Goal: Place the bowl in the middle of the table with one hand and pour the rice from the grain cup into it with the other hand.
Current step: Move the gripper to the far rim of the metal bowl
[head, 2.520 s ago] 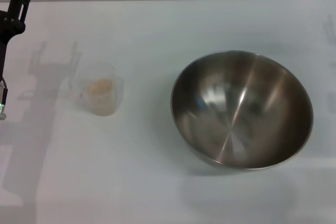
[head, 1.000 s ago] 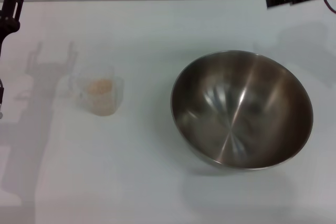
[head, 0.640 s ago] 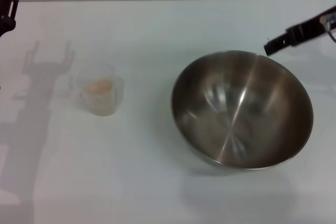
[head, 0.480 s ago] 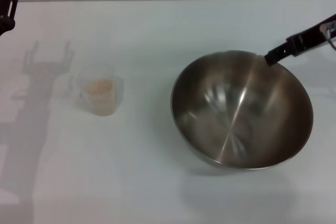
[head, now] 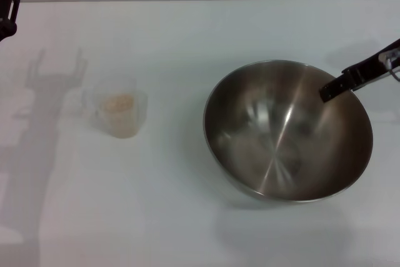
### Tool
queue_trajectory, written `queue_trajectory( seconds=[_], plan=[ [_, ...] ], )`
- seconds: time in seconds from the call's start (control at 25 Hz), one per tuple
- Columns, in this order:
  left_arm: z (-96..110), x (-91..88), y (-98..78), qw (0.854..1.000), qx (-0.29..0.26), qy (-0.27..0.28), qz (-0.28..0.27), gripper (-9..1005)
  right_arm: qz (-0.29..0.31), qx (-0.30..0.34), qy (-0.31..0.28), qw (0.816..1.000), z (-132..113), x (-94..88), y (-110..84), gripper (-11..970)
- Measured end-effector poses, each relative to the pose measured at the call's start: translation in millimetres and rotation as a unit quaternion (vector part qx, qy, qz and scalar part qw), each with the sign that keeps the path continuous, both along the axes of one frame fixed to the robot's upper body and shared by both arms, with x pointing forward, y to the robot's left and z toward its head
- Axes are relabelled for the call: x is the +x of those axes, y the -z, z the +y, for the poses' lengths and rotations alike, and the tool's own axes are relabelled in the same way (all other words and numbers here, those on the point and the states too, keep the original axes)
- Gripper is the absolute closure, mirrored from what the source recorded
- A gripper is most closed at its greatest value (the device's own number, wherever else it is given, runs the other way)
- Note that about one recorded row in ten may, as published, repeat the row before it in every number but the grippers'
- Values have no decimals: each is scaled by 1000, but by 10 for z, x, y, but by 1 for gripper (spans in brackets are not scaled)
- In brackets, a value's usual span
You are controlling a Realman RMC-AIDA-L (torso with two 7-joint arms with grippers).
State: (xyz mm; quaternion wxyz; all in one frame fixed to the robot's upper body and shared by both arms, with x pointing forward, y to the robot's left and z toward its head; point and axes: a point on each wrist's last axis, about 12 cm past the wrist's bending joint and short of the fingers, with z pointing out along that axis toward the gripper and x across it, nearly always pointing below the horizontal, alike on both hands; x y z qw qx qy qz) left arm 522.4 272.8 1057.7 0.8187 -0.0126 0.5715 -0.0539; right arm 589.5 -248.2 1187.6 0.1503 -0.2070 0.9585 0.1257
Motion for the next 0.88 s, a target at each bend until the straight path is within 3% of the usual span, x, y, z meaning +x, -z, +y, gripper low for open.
queue_trajectory(
  seconds=[0.28, 0.56, 0.88],
  plan=[
    [-7, -7, 4, 1000, 0, 1, 0, 246, 23, 1, -17, 1000, 31, 4, 205, 393],
    [-8, -11, 6, 1000, 0, 1, 0, 248, 20, -3, -26, 999, 61, 16, 260, 431],
    [-4, -12, 7, 1000, -1, 0, 1, 249, 26, -3, -32, 999, 71, 14, 302, 790]
  ],
)
